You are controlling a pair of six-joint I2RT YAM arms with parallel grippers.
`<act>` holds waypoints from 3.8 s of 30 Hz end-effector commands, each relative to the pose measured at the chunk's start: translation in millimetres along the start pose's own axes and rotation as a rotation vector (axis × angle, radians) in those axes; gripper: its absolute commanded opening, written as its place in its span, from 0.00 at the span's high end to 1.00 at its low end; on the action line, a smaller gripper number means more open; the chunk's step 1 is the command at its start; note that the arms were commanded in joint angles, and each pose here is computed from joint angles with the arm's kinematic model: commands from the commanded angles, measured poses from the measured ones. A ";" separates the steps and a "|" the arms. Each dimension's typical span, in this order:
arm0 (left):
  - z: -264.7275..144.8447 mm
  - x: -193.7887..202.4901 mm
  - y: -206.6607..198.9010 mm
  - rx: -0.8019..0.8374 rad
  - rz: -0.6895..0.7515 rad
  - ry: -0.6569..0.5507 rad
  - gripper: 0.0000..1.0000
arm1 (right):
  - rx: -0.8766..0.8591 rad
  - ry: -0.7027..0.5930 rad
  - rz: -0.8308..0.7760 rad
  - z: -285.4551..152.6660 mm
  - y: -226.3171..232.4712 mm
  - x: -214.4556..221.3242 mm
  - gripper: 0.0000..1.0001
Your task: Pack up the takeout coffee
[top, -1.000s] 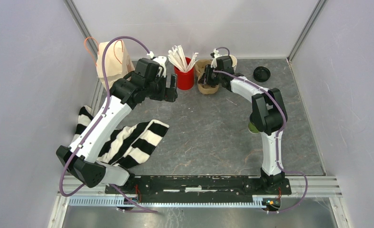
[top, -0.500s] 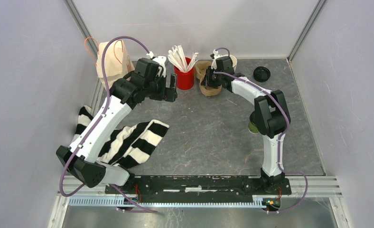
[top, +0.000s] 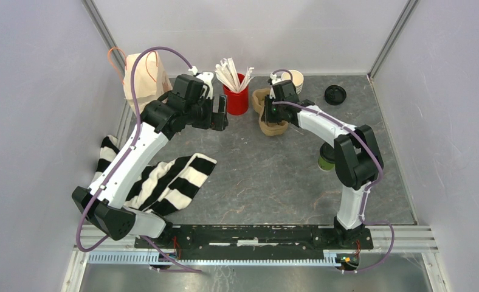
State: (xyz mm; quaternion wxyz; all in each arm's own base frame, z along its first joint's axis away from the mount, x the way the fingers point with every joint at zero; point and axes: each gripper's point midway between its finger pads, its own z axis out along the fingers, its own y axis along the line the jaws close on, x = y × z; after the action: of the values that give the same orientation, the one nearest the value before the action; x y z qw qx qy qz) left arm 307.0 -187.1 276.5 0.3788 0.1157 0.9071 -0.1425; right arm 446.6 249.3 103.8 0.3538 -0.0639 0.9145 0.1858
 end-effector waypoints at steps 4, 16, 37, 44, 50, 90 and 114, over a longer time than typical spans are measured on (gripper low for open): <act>-5.8 -6.6 -3.9 0.037 0.029 -0.035 0.04 | 0.153 -0.081 -0.113 -32.8 -6.2 -32.6 0.93; -7.7 -5.0 -3.9 0.036 0.017 -0.033 0.03 | 0.207 -0.075 -0.197 -43.8 -2.7 -41.6 1.00; -14.1 -9.6 -10.9 0.069 0.007 -0.039 0.04 | 0.284 -0.226 -0.308 -68.1 11.7 -78.0 1.00; -15.8 -12.1 -14.0 0.084 0.004 -0.043 0.03 | 0.300 -0.203 -0.348 -63.6 8.4 -67.6 1.00; -15.0 -9.2 -13.7 0.084 0.000 -0.036 0.04 | 0.284 -0.148 -0.377 -57.8 11.2 -58.0 1.00; 9.5 -37.7 -10.7 0.415 -0.677 0.021 0.24 | -0.610 -0.269 -0.708 -223.4 155.1 32.1 1.00; 13.9 -15.0 7.4 0.293 -0.697 0.016 0.48 | -0.631 -0.278 -0.725 -224.0 160.9 37.3 1.00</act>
State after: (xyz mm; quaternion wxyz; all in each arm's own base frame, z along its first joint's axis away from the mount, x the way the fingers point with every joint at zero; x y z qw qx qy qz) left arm 339.7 -183.9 267.7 0.2778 -0.1459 0.8746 -0.3695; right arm 236.1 303.1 255.1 0.4442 -0.4529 0.7064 0.3140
